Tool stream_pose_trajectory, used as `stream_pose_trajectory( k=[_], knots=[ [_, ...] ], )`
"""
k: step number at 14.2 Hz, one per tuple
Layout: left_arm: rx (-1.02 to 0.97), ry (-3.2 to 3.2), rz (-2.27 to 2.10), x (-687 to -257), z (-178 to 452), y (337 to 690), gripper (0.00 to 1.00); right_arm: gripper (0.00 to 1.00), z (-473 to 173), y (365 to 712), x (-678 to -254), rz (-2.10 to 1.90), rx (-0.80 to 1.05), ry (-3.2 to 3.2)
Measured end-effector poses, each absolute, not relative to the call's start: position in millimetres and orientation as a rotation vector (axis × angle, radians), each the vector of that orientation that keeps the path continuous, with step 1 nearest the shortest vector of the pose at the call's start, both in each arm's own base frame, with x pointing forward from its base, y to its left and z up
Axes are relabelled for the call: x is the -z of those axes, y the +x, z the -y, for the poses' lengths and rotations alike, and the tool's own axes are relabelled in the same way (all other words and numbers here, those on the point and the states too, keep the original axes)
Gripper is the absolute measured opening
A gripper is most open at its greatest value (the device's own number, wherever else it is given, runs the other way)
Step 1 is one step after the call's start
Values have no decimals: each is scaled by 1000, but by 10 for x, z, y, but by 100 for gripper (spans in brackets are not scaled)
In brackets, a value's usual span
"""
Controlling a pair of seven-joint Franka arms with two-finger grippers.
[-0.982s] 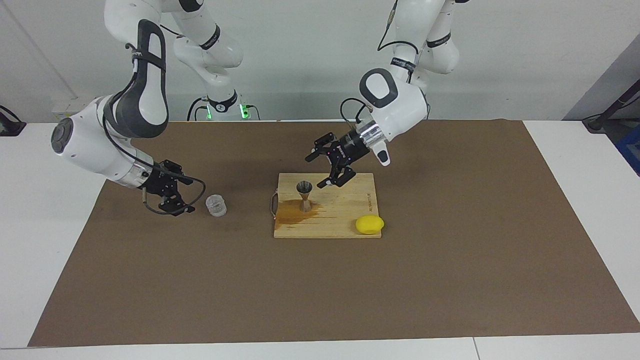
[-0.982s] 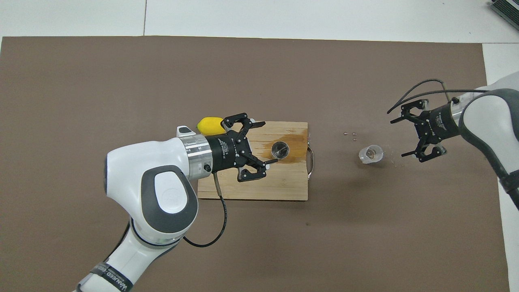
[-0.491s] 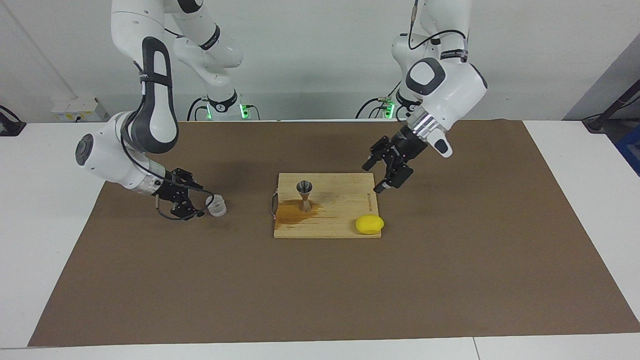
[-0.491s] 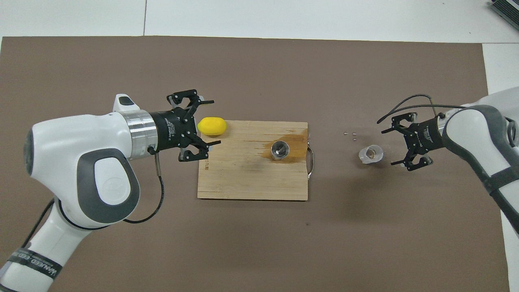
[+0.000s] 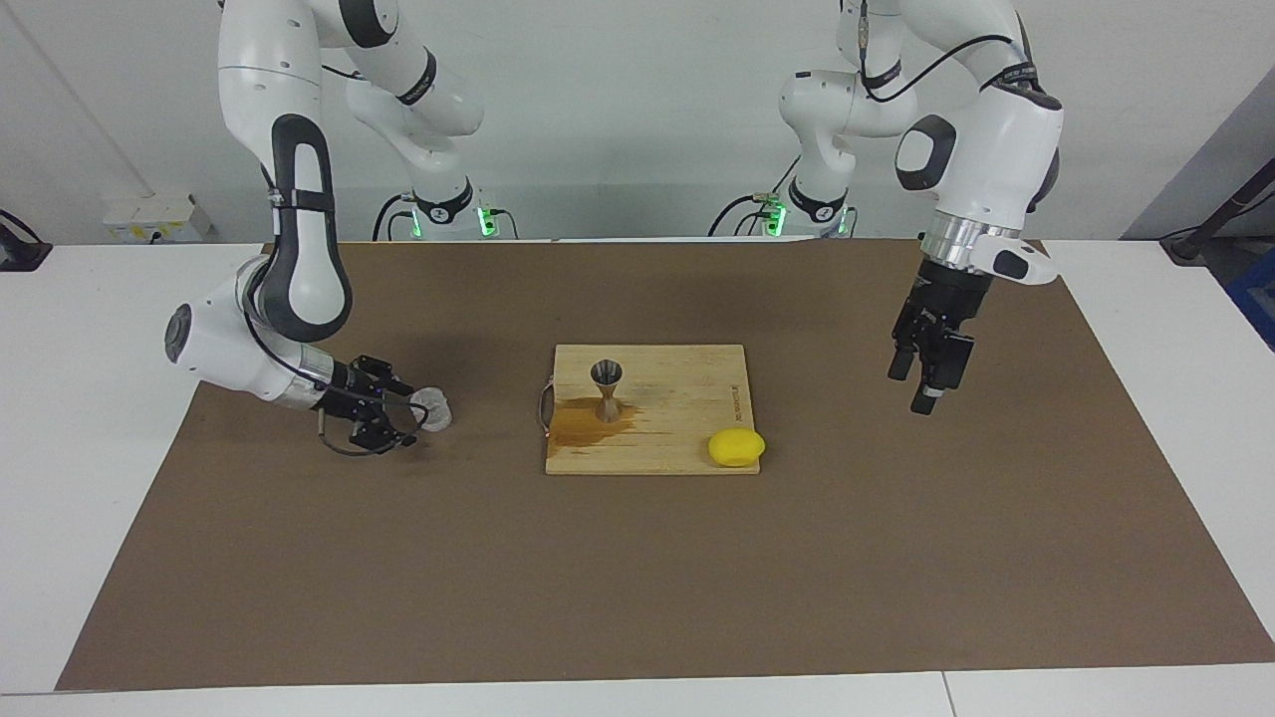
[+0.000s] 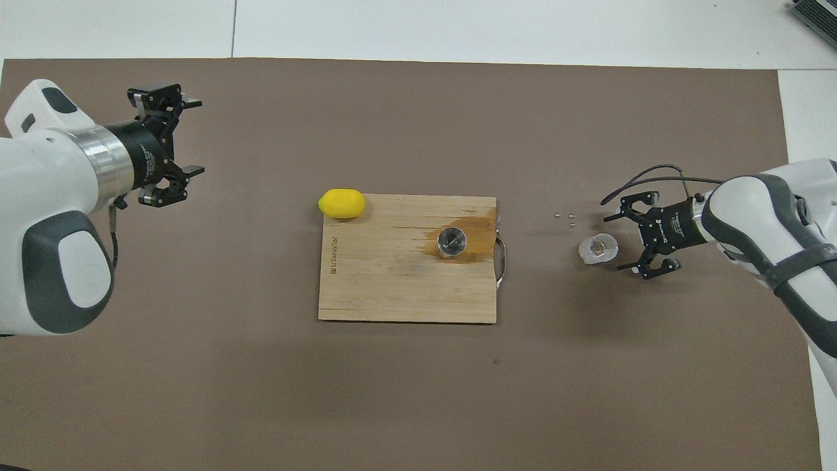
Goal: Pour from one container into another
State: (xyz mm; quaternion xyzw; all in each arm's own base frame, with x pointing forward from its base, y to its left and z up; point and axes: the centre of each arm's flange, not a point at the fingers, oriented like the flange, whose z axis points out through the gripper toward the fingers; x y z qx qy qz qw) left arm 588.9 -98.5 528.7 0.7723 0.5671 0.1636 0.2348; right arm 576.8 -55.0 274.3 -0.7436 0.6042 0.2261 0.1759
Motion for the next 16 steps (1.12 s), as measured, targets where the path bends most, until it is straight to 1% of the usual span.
stream_pose_trajectory(
  k=[2,7,11,16],
  knots=[
    [-491,2258,-1455,-5368,817,5909,100,100,524,5754,-2725,-1709,-648,-2109],
    [-440,2628,-1089,-5510,430,5892,100,100,454,5667,-2625,-1709,-686,-2116],
    [-284,2890,-649,-5657,174,5789,100,99,423,5629,-2591,-1709,-700,-2119],
    [-55,3055,-160,-5858,207,5579,100,95,302,5614,-2578,-1686,-711,-2142]
  ],
)
